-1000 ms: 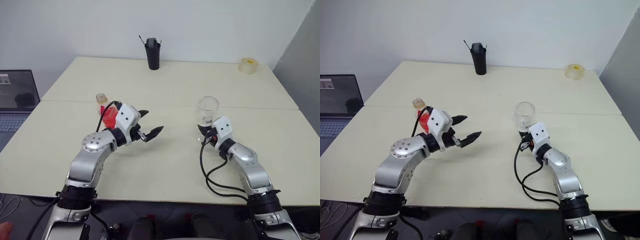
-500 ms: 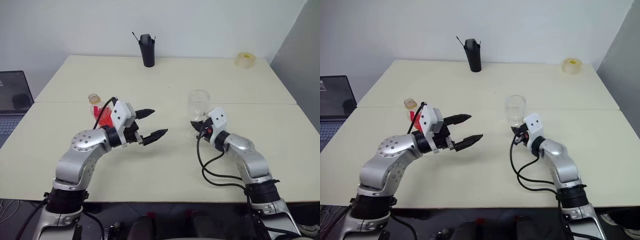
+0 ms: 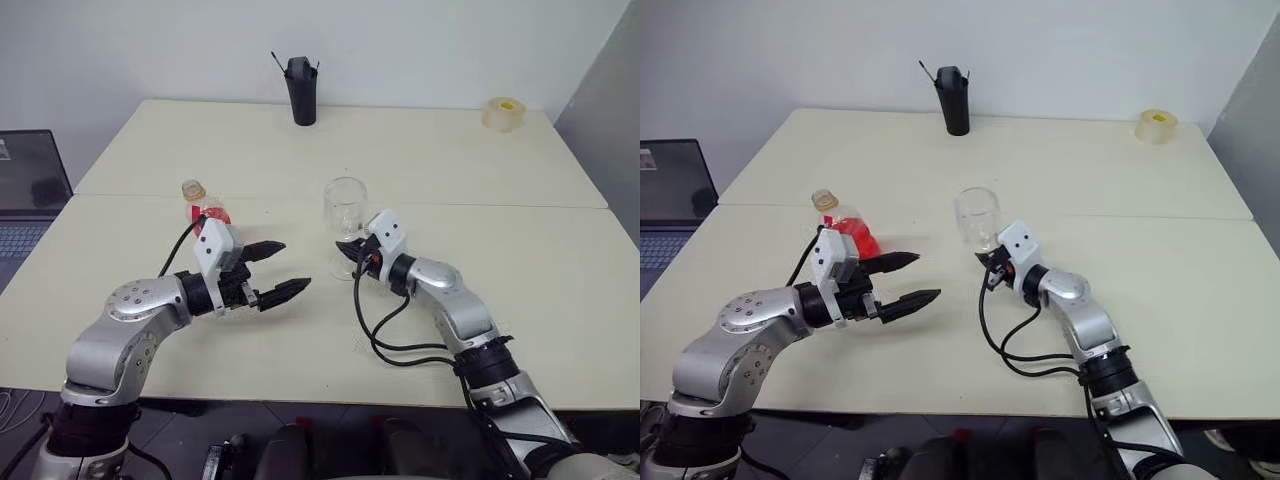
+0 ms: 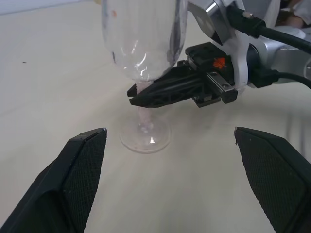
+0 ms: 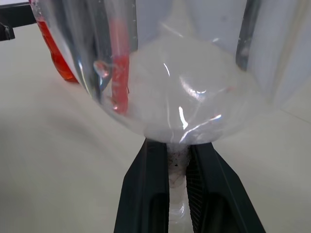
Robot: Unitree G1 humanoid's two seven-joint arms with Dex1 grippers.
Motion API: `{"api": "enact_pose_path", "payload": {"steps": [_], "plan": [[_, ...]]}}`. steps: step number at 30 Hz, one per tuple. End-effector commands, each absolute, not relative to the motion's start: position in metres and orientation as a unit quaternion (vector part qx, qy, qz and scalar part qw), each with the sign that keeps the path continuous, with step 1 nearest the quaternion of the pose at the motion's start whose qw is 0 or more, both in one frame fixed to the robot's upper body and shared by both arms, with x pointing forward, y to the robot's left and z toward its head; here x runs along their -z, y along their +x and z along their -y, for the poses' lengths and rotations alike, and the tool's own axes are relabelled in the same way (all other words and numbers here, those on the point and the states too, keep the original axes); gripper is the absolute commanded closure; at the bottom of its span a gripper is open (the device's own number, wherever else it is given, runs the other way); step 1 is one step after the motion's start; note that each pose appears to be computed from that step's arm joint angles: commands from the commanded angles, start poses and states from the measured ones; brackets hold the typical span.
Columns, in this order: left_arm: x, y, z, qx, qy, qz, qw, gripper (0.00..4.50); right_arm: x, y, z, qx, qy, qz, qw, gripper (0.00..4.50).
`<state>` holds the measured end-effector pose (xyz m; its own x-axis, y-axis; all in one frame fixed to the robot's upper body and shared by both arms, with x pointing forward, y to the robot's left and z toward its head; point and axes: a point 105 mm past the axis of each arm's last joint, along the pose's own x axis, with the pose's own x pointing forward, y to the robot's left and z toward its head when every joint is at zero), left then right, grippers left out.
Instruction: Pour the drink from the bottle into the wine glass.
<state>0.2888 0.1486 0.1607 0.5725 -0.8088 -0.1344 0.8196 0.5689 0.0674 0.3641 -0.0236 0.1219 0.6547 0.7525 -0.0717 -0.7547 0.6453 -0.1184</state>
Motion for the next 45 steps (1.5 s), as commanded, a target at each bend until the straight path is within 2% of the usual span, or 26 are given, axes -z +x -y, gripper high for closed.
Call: {"api": "enact_pose_path", "payload": {"steps": [1, 7, 20, 23, 31, 34, 39, 42, 45], "plan": [[-0.176, 0.289, -0.149, 0.448, 0.067, -0.013, 0.892, 0.00, -0.127, 0.366, 0.025, -0.415, -0.061, 0.006, 0.908, 4.30], [-0.177, 0.295, -0.150, 0.432, 0.063, -0.006, 0.900, 0.00, -0.121, 0.363, 0.029, -0.422, -0.063, -0.007, 0.905, 4.30], [-0.168, 0.305, -0.166, 0.360, 0.029, 0.001, 0.933, 0.00, -0.137, 0.350, 0.042, -0.423, -0.076, -0.002, 0.903, 0.01], [-0.165, 0.302, -0.175, 0.319, 0.022, 0.006, 0.947, 0.00, -0.147, 0.341, 0.055, -0.428, -0.095, -0.002, 0.899, 0.01], [-0.170, 0.293, -0.211, 0.139, 0.002, 0.048, 0.989, 0.00, -0.187, 0.324, 0.116, -0.431, -0.156, -0.045, 0.887, 0.01], [-0.171, 0.293, -0.224, 0.079, -0.001, 0.058, 0.995, 0.00, -0.230, 0.311, 0.133, -0.461, -0.146, -0.059, 0.873, 0.01], [-0.166, 0.295, -0.237, 0.002, -0.017, 0.061, 0.998, 0.00, -0.295, 0.293, 0.121, -0.511, -0.132, -0.009, 0.849, 0.01], [-0.160, 0.296, -0.233, -0.007, -0.017, 0.055, 0.998, 0.00, -0.314, 0.285, 0.106, -0.540, -0.121, 0.008, 0.833, 0.01], [-0.158, 0.298, -0.233, -0.025, -0.010, 0.056, 0.998, 0.00, -0.318, 0.279, 0.094, -0.561, -0.128, 0.008, 0.818, 0.01]]}}
